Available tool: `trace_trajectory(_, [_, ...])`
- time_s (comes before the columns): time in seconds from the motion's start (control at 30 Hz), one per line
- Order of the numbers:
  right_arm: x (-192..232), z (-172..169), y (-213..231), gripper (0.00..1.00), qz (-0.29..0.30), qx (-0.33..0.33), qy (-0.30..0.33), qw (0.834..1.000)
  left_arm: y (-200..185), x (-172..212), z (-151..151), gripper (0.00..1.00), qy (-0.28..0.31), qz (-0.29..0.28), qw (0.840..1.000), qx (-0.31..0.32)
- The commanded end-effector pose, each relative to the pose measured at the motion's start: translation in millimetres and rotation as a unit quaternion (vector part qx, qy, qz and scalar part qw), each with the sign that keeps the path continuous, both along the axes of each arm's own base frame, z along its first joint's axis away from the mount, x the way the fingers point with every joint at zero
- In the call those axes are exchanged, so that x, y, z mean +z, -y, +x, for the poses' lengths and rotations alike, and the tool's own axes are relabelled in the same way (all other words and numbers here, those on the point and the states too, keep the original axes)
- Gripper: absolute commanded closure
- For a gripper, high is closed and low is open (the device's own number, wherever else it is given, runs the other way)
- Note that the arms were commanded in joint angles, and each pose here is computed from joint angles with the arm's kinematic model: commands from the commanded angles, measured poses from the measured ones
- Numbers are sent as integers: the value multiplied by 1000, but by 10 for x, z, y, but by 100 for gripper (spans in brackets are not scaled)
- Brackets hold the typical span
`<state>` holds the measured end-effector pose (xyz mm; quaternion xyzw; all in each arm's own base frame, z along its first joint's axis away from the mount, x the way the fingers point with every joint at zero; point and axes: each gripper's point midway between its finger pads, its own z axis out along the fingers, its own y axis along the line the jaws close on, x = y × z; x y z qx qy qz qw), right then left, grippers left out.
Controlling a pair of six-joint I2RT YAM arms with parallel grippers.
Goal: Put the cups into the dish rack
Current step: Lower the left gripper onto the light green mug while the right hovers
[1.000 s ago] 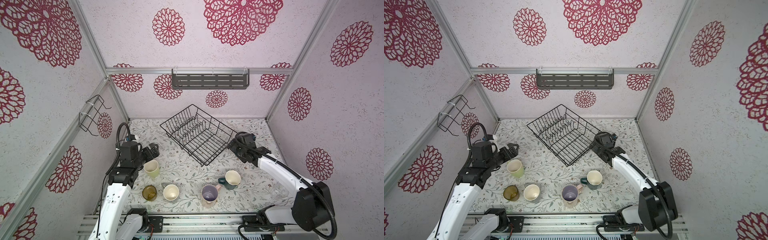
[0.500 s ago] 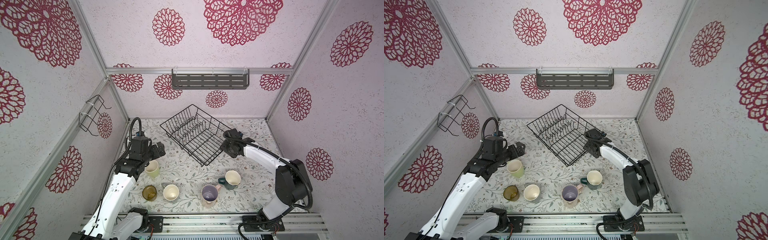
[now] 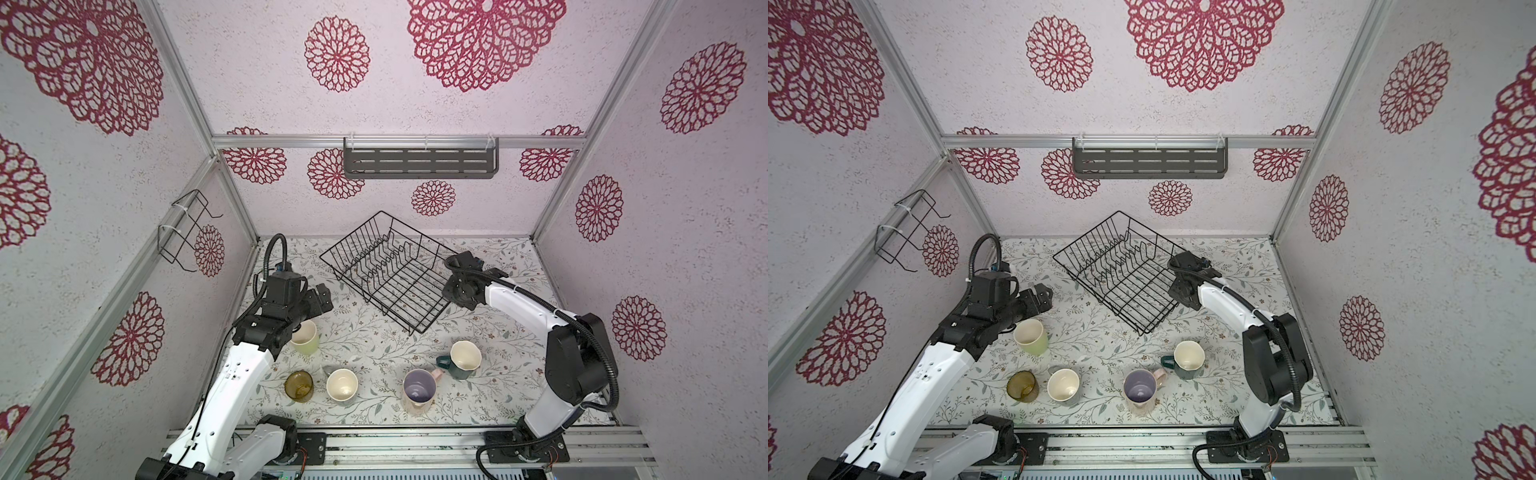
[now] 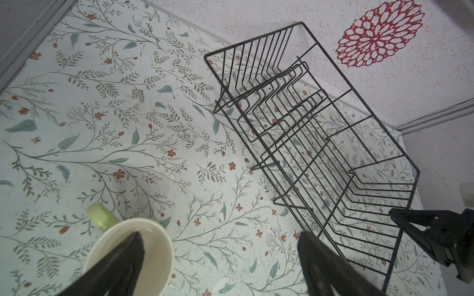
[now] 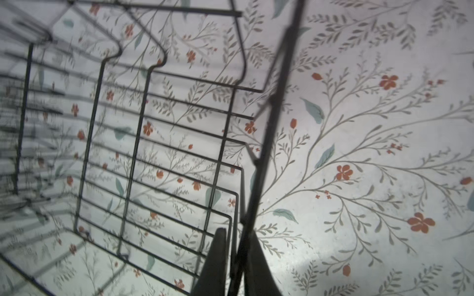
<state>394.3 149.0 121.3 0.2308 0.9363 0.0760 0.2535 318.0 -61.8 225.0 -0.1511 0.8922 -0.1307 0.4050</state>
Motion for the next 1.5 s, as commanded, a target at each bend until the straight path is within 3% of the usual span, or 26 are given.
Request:
trace_trajectory(0.0, [88, -22, 114, 92, -86, 74, -2, 994, 52, -27, 8, 3, 6, -6, 1000, -6])
trace_trajectory(0.33, [170, 152, 390, 93, -161, 121, 3, 979, 27, -67, 10, 3, -10, 16, 1000, -8])
trace_trajectory(0.7, [395, 542, 596, 94, -251, 195, 44, 947, 52, -17, 45, 3, -11, 32, 999, -26])
trace_trajectory(0.87, [451, 654, 616, 95, -296, 243, 56, 922, 75, -13, 65, 3, -32, 40, 998, -37])
trace_trajectory(1.03, [475, 749, 632, 95, -305, 242, 64, 919, 74, -42, 42, 3, -35, 38, 998, -37])
trace_trajectory(1.27, [332, 952, 524, 95, -301, 265, 37, 915, -76, 39, -163, 3, -29, 37, 999, 0])
trace_trajectory(1.47, [220, 1014, 455, 89, -283, 267, 25, 921, -557, -40, -550, 3, -61, 66, 989, 121])
